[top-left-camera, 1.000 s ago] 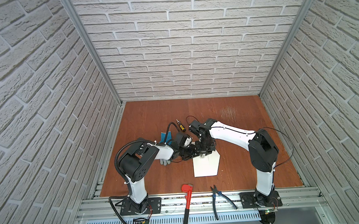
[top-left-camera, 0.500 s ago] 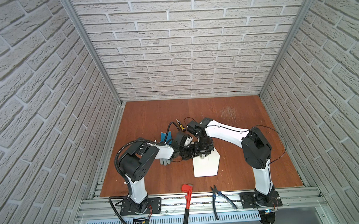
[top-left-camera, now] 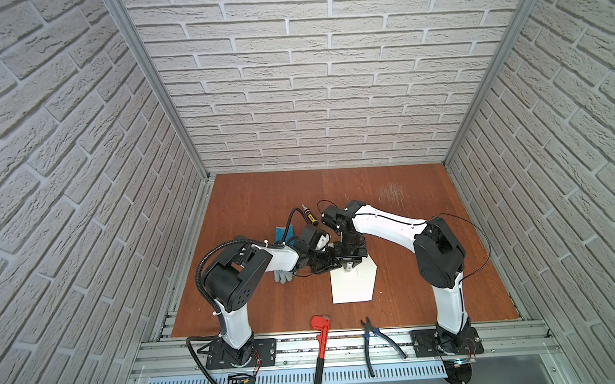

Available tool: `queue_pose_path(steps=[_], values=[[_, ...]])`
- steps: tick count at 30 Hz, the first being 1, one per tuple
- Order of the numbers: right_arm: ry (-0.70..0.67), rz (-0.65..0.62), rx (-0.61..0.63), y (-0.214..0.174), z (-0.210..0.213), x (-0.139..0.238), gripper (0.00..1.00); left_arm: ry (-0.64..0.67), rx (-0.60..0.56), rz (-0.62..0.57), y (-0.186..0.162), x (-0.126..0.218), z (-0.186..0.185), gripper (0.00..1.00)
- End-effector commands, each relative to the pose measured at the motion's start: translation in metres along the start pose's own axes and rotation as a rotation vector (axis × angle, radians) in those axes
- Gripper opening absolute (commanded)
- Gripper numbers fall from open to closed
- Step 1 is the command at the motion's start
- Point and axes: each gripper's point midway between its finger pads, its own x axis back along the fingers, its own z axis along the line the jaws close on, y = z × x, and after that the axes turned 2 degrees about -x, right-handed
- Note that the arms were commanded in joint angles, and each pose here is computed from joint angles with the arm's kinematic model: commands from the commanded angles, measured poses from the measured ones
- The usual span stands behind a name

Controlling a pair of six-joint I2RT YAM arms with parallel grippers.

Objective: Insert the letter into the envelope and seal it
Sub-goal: 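Press the glue stick onto the flap while the left gripper holds the envelope, then rub the glue stick along the flap while the left gripper holds the envelope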

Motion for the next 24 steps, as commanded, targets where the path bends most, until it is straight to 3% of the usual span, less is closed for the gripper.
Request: queue_pose_path(steps=[1,24], values=[[-0.205,0.025,-0.046,0.003,-0.047,-0.028,0.05,0.165,0.079,0.068,-0.023,-0.004,0.049,0.0],[-0.216,0.025,-0.062,0.001,-0.057,-0.022,0.05,0.169,0.084,0.083,-0.022,-0.003,0.053,0.0]])
